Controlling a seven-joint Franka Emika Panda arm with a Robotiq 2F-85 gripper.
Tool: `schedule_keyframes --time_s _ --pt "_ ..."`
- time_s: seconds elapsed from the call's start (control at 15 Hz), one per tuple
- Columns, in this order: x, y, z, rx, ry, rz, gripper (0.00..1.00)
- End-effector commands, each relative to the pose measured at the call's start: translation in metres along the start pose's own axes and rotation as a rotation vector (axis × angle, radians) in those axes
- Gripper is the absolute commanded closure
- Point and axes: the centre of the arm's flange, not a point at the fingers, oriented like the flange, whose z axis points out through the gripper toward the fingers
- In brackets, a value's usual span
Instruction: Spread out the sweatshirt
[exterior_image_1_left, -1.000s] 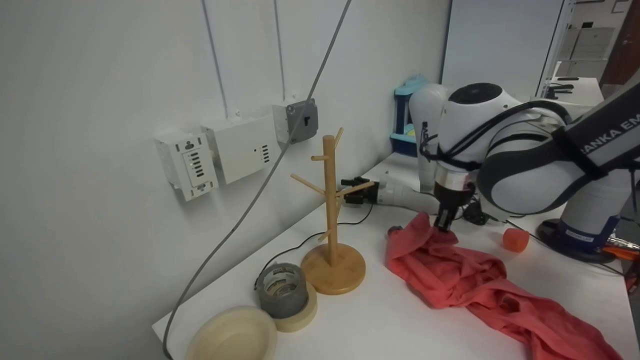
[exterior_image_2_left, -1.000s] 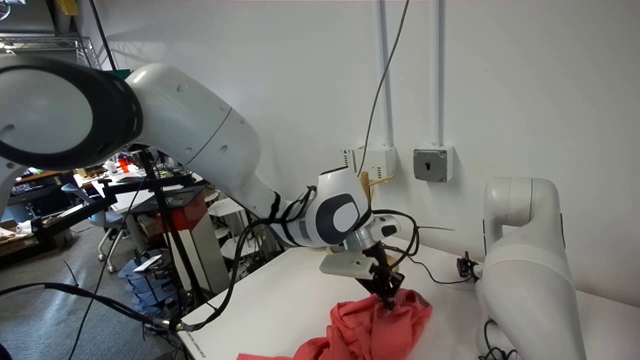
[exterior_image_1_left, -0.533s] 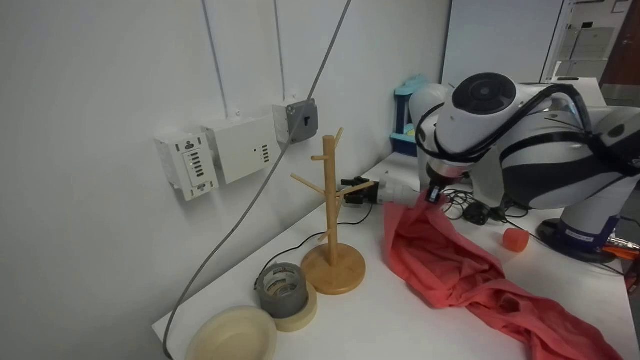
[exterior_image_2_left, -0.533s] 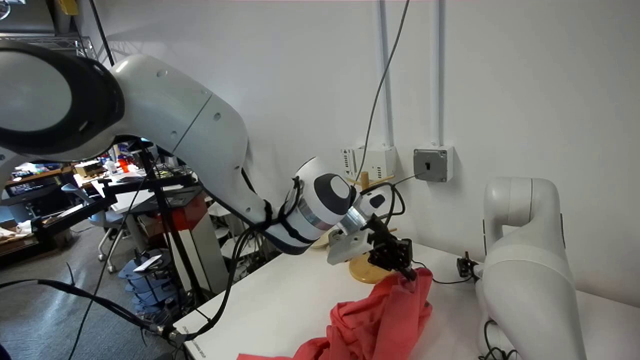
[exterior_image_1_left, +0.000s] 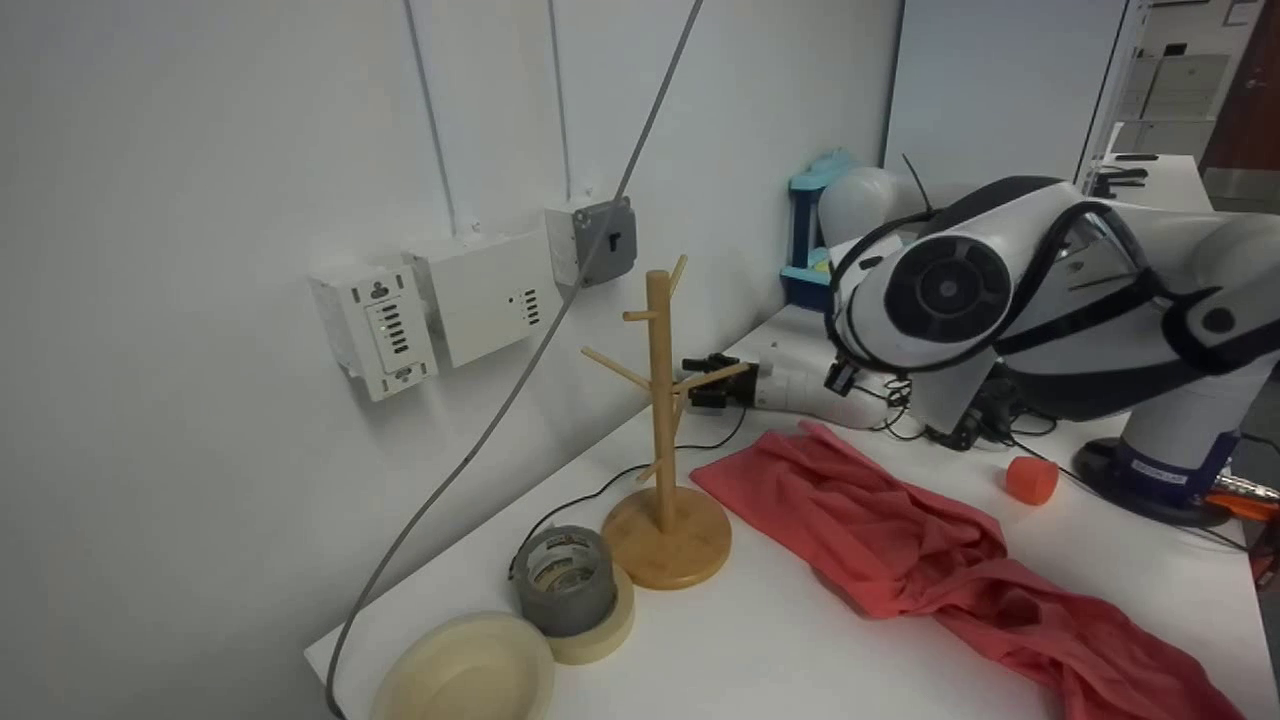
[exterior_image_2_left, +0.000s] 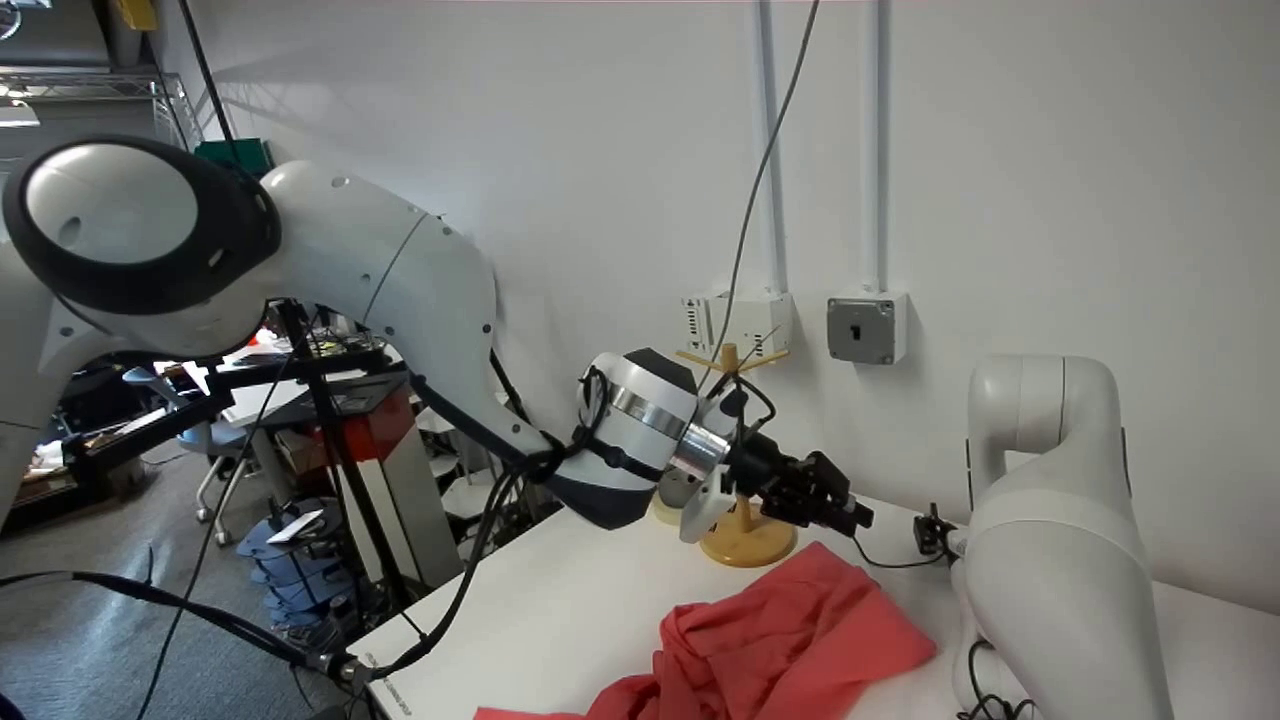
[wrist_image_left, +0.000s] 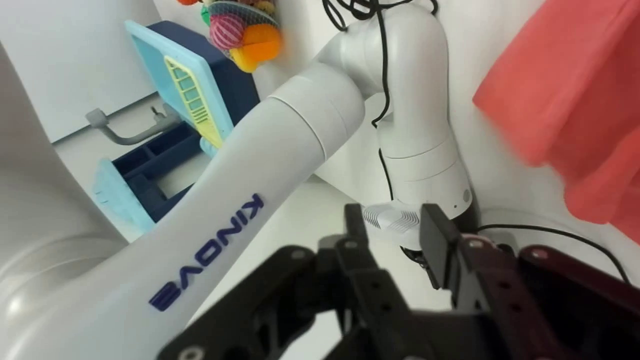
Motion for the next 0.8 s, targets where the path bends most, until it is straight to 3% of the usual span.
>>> schedule_keyframes --time_s 0.0,0.27,0.73 --pt "-0.01 -0.018 0.01 -0.121 0.019 0.032 0.34" --pt "-0.02 -0.032 0.0 -0.029 -0.127 0.04 0.04" --pt "-0.036 0.014 -0.023 0.244 -0.376 0.113 0.0"
